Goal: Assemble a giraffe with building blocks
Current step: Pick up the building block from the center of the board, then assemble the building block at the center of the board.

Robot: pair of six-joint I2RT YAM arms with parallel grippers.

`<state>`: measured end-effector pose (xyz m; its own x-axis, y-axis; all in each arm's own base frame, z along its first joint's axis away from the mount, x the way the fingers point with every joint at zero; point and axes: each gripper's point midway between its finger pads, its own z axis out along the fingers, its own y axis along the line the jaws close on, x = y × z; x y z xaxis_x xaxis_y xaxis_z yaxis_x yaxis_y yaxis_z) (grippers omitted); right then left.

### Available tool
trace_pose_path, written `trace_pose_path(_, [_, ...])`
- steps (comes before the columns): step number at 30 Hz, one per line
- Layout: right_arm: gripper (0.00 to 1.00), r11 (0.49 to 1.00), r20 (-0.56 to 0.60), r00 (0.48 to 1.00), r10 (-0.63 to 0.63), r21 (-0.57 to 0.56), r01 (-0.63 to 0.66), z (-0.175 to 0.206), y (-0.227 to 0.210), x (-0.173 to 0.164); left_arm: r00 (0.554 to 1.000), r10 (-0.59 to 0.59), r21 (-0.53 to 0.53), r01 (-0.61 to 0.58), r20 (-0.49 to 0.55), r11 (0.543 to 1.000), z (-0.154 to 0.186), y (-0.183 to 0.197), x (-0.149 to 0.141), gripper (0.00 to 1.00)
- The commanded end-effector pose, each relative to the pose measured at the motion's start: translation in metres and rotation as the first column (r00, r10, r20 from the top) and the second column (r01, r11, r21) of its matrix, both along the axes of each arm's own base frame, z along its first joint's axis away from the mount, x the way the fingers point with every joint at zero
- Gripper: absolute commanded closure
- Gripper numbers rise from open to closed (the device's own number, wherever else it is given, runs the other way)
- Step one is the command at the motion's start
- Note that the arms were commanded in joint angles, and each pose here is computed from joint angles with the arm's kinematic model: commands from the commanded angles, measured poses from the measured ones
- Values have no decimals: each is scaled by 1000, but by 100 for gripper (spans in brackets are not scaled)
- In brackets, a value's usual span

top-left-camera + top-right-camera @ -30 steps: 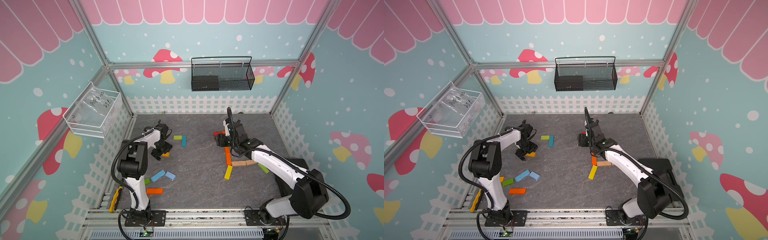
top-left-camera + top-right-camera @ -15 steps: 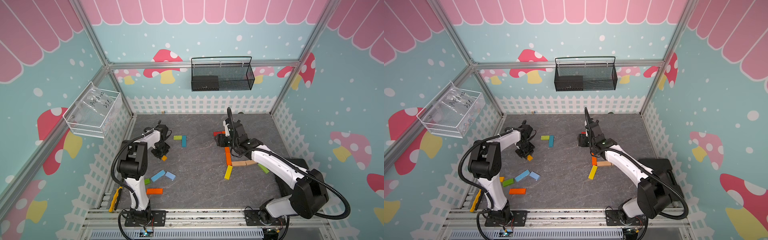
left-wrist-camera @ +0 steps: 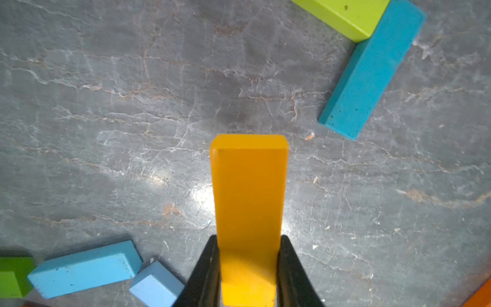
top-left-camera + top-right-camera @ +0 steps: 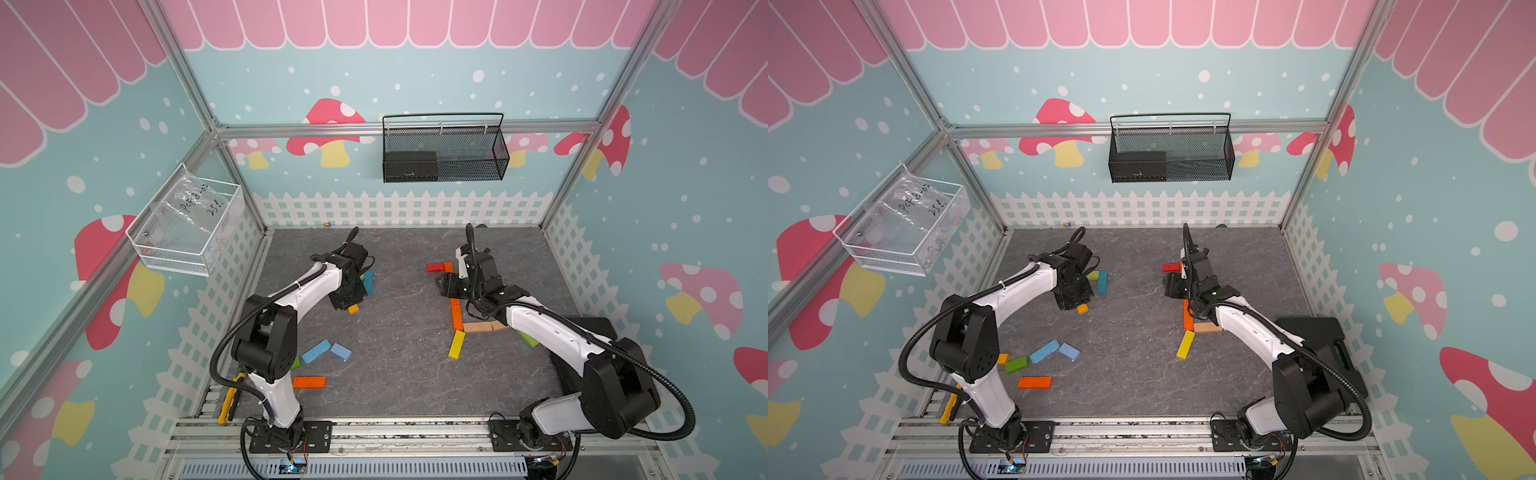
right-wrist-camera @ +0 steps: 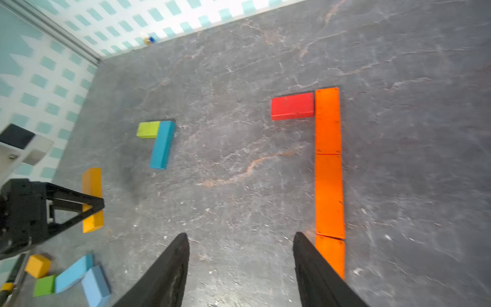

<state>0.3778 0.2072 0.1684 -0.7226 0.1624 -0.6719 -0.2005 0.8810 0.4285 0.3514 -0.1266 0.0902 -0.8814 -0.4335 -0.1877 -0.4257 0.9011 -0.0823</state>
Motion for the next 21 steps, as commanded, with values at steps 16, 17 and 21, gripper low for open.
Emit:
trace_pose_path(16, [35, 999, 63, 998, 29, 23, -30, 32, 8, 10, 940, -337, 101, 340, -46, 935, 3, -41, -28, 82])
trace_pose_path(17, [35, 999, 67, 997, 26, 22, -28, 34, 8, 9, 935, -352, 103, 355, -52, 929, -2, -44, -27, 82])
trace_pose_path(21, [35, 999, 68, 997, 23, 22, -24, 35, 6, 8, 912, -396, 116, 406, -105, 906, -28, -47, -24, 82])
